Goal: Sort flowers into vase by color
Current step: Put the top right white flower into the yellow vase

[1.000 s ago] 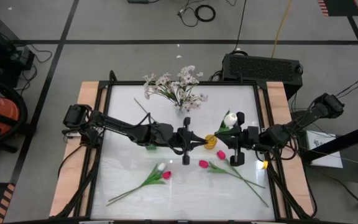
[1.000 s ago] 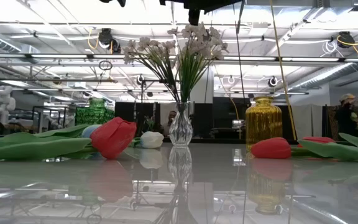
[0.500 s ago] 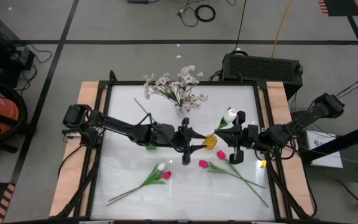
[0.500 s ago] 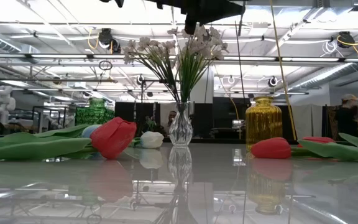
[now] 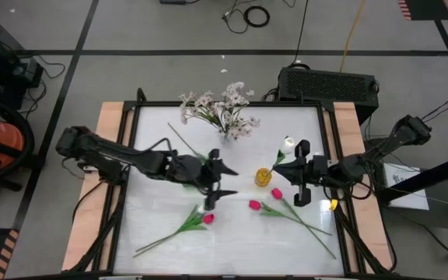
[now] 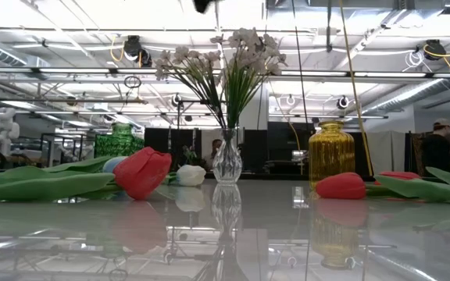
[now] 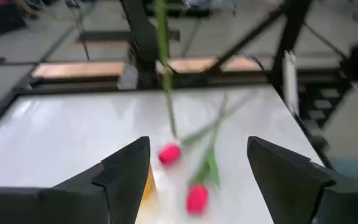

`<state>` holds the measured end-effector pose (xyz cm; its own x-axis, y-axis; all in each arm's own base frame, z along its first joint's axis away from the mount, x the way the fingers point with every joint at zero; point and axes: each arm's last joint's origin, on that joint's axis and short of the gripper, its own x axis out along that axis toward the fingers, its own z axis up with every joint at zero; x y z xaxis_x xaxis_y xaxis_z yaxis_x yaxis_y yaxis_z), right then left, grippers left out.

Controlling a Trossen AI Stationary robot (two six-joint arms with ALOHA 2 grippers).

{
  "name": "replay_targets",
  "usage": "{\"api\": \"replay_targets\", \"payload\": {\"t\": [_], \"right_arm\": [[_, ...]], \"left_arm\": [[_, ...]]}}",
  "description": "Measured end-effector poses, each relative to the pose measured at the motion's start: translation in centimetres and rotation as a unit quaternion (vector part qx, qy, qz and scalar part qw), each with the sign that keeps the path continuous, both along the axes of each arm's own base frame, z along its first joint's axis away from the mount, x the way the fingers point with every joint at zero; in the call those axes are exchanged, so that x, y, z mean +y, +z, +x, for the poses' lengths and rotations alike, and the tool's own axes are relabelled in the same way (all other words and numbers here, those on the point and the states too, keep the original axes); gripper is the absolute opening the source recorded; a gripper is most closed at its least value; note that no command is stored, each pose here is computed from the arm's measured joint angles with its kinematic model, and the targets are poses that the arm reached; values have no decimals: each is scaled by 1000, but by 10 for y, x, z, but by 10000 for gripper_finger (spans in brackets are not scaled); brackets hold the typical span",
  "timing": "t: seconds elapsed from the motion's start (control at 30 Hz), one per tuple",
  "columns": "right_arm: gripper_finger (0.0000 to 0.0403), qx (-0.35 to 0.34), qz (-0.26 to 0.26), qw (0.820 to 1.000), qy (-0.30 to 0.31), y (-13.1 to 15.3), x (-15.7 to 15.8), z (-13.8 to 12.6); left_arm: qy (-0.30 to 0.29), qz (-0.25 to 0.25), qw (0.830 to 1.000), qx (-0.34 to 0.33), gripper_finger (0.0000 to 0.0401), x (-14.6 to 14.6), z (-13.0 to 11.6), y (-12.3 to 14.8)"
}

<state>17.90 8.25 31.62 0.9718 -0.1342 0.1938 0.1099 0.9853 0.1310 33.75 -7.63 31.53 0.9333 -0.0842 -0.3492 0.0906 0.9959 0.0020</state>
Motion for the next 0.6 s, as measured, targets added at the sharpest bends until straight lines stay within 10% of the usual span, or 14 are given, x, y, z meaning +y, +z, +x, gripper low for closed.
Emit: {"api": "replay_targets", "payload": {"t": [0.6], "right_arm": [[0,100,1,989,-109,-20,-15,1]], "left_arm": [[-16,40,999,33,277,-18,-78,37]]}}
